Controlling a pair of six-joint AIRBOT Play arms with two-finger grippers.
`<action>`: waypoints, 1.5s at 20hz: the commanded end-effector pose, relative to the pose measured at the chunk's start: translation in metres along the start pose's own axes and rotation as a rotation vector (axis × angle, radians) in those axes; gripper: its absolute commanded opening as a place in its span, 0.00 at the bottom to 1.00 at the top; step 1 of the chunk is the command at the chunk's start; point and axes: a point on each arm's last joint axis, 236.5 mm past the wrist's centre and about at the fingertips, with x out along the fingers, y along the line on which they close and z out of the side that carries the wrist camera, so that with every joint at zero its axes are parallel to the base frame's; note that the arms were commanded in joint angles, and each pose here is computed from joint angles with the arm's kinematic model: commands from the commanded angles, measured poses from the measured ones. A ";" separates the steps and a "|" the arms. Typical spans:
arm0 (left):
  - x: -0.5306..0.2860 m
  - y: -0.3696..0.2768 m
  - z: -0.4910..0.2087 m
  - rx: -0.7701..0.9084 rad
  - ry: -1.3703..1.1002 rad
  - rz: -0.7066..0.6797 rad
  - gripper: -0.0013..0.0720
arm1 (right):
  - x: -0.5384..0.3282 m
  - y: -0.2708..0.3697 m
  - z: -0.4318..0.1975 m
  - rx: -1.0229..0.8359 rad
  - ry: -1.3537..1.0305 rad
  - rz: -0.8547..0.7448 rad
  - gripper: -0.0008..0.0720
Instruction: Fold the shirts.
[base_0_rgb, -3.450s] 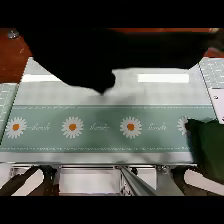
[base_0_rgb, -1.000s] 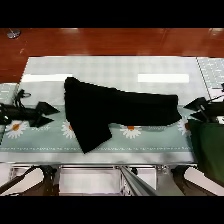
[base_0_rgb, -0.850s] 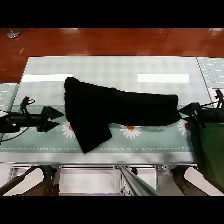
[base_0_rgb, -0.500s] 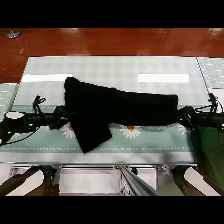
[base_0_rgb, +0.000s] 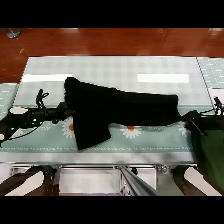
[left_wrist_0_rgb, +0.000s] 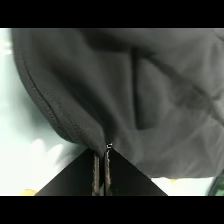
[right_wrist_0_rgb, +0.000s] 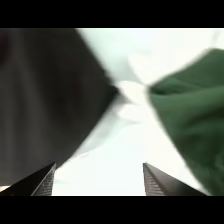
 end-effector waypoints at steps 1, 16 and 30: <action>-0.001 -0.006 0.002 0.020 0.004 -0.013 0.06 | 0.011 -0.001 0.005 0.055 0.017 0.030 0.87; -0.011 -0.028 0.013 0.057 -0.007 -0.056 0.06 | 0.032 0.103 0.058 -0.098 0.070 0.241 0.04; -0.429 -0.425 0.061 1.044 -1.024 -0.329 0.06 | -0.432 0.342 -0.006 -0.877 -0.980 0.370 0.04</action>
